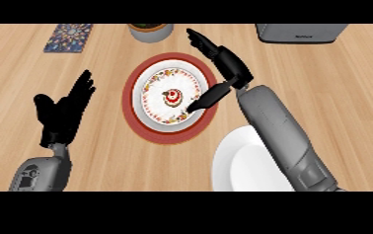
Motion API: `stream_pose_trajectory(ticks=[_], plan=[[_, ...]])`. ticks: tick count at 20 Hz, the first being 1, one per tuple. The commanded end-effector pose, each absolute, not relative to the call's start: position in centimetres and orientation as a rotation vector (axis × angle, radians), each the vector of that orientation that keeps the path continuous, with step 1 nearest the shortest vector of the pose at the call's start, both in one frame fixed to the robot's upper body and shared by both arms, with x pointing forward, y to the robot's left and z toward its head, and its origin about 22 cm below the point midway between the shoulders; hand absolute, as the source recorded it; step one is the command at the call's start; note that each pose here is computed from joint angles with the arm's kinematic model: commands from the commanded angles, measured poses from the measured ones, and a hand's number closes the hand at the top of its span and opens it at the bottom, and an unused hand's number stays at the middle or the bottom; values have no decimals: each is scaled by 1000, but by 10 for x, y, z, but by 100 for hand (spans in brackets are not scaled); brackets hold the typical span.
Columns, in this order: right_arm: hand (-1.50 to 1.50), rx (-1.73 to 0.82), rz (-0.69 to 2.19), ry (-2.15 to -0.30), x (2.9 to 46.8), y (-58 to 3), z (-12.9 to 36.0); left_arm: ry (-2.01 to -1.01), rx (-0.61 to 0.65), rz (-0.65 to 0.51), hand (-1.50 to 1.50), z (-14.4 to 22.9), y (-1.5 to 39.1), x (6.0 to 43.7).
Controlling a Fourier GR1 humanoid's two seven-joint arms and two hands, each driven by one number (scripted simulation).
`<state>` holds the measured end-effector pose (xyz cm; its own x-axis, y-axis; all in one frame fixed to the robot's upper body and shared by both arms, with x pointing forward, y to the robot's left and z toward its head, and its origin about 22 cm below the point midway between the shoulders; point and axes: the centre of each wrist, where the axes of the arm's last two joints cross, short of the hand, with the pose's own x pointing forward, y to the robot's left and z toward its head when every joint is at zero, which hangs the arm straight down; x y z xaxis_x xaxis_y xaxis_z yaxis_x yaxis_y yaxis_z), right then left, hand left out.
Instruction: Pick the cupcake from the plate and place it in the plate
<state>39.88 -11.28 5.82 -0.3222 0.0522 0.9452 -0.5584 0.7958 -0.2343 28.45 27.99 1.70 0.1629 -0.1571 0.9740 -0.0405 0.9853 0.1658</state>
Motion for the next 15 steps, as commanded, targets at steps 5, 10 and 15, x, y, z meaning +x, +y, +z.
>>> stream_pose_trajectory(ticks=[5,10,15], plan=[[-150,348,640,-1818,414,-161,56,-1419,175,-85,0,5,279,282],[-150,279,638,-1818,433,-176,68,-1411,175,-99,0,22,278,290],[-150,257,694,-1782,438,-186,59,-1402,177,-92,0,6,277,290]])
